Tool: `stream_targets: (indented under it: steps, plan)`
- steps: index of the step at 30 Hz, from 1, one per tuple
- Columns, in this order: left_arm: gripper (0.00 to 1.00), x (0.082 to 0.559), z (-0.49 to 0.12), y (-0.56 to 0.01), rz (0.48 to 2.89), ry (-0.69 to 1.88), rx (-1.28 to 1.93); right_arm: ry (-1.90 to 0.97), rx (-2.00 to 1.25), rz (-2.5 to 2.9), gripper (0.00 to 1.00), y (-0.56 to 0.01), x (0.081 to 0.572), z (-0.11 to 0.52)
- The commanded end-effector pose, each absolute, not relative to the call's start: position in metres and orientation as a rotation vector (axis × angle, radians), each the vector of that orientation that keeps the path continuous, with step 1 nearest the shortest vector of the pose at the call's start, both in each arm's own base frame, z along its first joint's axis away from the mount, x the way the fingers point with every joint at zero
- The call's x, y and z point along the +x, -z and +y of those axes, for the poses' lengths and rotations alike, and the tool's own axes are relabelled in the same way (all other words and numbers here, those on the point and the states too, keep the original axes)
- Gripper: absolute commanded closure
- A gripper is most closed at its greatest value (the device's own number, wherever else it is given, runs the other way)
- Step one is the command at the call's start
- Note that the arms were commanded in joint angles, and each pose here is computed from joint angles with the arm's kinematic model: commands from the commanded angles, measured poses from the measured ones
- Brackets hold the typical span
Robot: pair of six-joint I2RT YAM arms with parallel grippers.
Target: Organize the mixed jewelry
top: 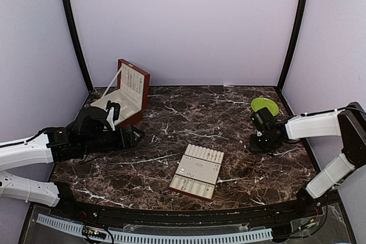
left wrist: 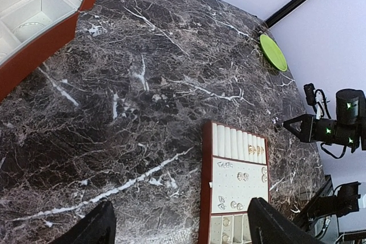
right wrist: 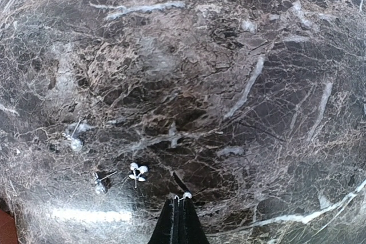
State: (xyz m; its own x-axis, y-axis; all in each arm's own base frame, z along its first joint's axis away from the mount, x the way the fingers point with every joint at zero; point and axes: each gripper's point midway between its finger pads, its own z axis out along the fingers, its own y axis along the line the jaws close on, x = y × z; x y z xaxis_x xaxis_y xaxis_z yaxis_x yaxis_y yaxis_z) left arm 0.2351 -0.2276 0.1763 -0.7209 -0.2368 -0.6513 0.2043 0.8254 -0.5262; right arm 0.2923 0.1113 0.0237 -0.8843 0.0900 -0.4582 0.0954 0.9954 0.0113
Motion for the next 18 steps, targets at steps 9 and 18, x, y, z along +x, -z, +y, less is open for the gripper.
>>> stream_targets:
  steps: [9,18]
  plan:
    - [0.13,0.230,-0.243,-0.212,2.077,0.933,0.076,-0.369,0.052,2.491,1.00,-0.105,0.292,0.147]
    - [0.09,0.198,-0.299,-0.272,1.740,1.082,0.499,-1.107,-0.362,2.194,1.00,-0.194,0.244,0.244]
